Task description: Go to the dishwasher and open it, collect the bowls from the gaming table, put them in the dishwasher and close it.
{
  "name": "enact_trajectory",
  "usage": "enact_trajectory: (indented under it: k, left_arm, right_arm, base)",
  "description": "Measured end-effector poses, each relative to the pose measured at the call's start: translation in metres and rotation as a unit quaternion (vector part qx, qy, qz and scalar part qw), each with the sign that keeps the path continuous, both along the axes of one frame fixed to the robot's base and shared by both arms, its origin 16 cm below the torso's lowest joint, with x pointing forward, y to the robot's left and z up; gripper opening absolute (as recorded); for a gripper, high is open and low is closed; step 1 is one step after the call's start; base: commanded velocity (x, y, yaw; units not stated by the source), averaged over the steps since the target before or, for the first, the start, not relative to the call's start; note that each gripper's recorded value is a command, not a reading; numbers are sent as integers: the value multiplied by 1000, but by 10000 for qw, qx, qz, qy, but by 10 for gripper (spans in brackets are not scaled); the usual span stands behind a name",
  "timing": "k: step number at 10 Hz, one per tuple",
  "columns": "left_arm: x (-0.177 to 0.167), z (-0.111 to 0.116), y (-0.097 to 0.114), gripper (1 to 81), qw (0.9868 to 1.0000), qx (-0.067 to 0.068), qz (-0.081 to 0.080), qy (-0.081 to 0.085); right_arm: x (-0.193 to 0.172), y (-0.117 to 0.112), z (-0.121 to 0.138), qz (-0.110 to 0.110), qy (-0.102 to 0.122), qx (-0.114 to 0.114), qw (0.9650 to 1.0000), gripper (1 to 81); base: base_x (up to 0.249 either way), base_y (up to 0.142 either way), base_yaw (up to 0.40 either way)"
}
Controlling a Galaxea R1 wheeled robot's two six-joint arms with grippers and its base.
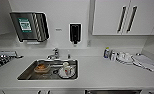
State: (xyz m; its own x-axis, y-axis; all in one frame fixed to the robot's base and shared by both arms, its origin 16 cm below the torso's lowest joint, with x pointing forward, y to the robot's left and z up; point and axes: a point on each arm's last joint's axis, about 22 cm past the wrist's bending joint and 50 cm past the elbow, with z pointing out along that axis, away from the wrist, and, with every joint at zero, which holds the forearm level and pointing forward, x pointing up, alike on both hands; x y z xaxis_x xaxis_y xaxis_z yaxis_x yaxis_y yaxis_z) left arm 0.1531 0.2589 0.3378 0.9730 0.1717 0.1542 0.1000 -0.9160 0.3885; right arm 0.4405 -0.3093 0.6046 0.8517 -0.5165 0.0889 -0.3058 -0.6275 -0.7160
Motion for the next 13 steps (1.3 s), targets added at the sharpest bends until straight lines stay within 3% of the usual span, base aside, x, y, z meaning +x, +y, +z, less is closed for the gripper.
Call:
enact_trajectory:
  k: [3, 6, 8, 11, 13]
  left_arm:
    - [0, 0, -7, 811, 10000, -40, 0, 1]
    - [0, 0, -8, 811, 10000, -45, -2, 4]
    - [0, -1, -5, 811, 10000, -17, -1, 9]
    - [0, -1, -11, 811, 10000, -51, -1, 9]
    - [0, -1, -14, 811, 10000, -68, -1, 12]
  right_arm:
    - [29, 1, 19, -425, 301, 306, 9982, 811]
    - [46, -4, 18, -869, 655, 505, 9928, 811]
    - [67, -17, 13, -1099, 715, 443, 9904, 811]
    - [90, -22, 4, -1270, 740, 383, 9884, 811]
    - [99, -42, 0, -1468, 744, 265, 9860, 811]
  base:
    - [0, 0, 0]
    - [0, 0, 0]
    - [0, 0, 0]
    - [0, 0, 0]
    - [0, 0, 0]
